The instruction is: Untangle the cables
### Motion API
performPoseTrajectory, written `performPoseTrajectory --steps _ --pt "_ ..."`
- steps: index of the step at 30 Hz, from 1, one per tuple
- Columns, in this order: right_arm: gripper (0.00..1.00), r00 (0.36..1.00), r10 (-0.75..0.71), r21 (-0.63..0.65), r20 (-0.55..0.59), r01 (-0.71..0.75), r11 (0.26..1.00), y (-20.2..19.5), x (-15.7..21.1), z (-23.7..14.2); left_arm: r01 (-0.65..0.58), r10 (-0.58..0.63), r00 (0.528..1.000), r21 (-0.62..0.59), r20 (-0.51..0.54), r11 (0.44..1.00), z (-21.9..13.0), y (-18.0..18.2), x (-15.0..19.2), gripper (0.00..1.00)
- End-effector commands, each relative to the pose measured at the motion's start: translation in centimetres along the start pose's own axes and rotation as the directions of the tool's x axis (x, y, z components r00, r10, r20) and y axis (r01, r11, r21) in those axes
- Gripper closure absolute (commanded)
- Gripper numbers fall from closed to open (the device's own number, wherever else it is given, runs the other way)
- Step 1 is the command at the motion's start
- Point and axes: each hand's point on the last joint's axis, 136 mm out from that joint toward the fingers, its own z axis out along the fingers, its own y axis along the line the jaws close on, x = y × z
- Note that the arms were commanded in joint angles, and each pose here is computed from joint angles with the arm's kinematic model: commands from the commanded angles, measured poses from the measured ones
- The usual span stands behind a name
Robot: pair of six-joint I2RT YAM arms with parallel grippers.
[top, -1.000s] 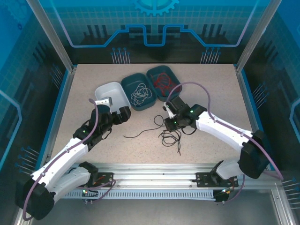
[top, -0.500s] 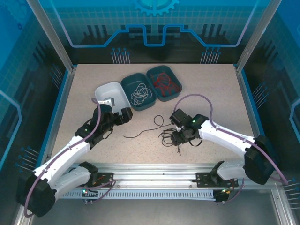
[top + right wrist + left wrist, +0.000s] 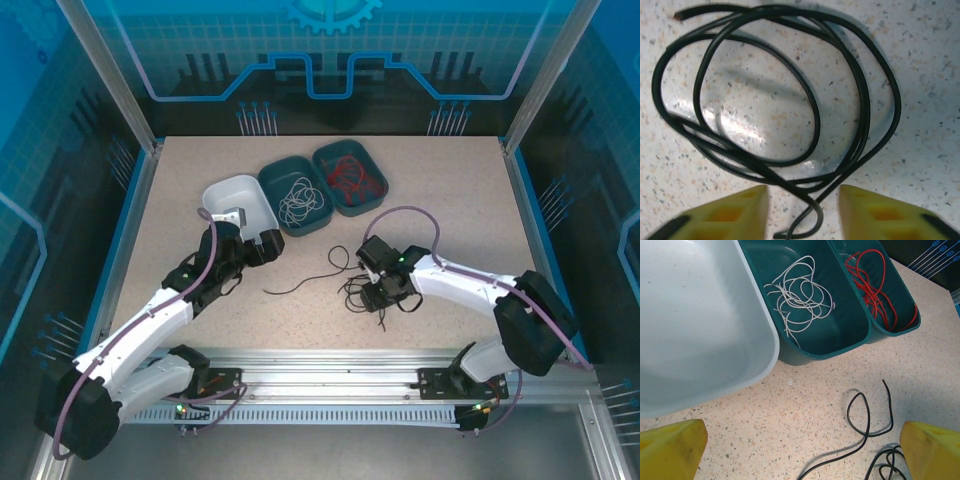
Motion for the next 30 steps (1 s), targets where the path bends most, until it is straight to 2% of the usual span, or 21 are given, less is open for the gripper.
performPoseTrajectory --steps 1,4,10,12,16,18,25,30 --pt "0.75 0.999 -0.005 -0.048 0.051 0.007 0.999 0.8 -2.0 -0.6 -0.008 0.007 1.0 0.03 0.03 1.0 -0.5 -0.9 -1.3 0.01" --pt "0.83 0.997 0.0 -0.039 0.072 0.002 0.999 0.7 -2.4 -1.4 -0.011 0.01 1.0 0.031 0.028 0.999 -0.4 -1.0 -1.3 0.01" --pt "0.87 0.99 0.013 -0.013 0.139 -0.011 1.0 0.1 -3.4 -4.8 -0.021 0.019 0.999 0.045 0.025 0.999 -0.5 -1.4 -1.6 0.01" --pt "0.87 0.986 0.018 -0.016 0.167 -0.015 1.0 0.0 -3.6 -6.0 -0.032 0.031 0.999 0.061 0.02 0.998 -0.5 -1.8 -1.5 0.01" --pt "0.99 0.969 0.037 -0.046 0.246 -0.027 0.999 0.2 -4.4 -8.4 -0.064 0.065 0.998 0.117 -0.002 0.991 -0.3 -3.0 -1.3 0.01" --pt "1.0 0.956 0.048 -0.064 0.288 -0.031 0.997 0.3 -5.0 -9.6 -0.077 0.08 0.997 0.154 -0.015 0.985 -0.2 -3.7 -1.2 0.01" --pt "1.0 0.88 0.066 -0.163 0.47 0.013 0.986 1.6 -6.9 -14.0 -0.104 0.132 0.989 0.307 -0.073 0.946 0.1 -6.7 0.1 0.01" --pt "1.0 0.79 0.097 -0.21 0.605 0.042 0.977 1.8 -7.8 -16.8 -0.1 0.153 0.982 0.394 -0.106 0.914 0.3 -8.4 0.9 0.12"
